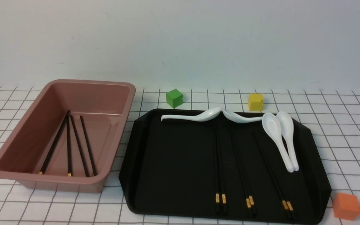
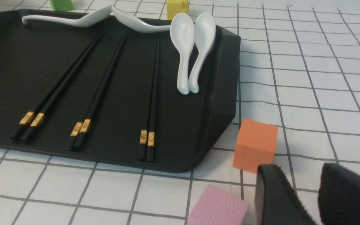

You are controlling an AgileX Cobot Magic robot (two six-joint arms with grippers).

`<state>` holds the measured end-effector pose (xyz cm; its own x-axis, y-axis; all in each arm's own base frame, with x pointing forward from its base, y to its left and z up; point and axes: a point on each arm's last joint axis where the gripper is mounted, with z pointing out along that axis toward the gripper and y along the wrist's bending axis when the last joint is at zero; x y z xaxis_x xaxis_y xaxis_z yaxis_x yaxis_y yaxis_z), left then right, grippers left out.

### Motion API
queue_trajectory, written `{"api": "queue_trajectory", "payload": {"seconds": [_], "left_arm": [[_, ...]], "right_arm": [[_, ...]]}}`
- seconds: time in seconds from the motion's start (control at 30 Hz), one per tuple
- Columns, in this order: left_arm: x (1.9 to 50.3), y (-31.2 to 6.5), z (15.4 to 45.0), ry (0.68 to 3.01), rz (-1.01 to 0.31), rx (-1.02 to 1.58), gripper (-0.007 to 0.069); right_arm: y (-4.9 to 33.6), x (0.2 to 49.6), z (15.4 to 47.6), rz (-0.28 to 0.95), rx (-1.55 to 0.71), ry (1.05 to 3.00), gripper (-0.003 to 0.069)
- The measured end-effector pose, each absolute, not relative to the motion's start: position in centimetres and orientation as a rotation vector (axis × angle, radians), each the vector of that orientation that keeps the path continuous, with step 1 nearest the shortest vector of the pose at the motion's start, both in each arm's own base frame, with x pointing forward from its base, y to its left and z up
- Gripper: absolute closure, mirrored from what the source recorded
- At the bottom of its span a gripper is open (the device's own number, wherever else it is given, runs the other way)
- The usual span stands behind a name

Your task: On white black tablecloth take chopsticks from black tray and put them in box.

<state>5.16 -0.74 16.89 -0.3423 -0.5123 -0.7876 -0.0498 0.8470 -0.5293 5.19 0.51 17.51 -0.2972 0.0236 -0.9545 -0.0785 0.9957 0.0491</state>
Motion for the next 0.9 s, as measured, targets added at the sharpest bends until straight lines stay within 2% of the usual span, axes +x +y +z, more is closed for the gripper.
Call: {"api": "queue_trajectory", "payload": {"seconds": [0.23,0.5,0.9], "left_arm": [[5.16,-0.74,16.89,1.877,-0.502,-0.420,0.0629],[5.16,-0.73,16.88,1.897,-0.356,-0.220,0.0622],[5.15,-0.77,16.88,1.898,-0.354,-0.202,0.0611]], "right_arm": [[0.51,5.19,17.51,0.100,-0.040,1.870,0.0419],[0.51,5.19,17.51,0.100,-0.040,1.870,0.0419],[0.51,5.19,17.51,0.100,-0.041,1.870,0.0419]]}}
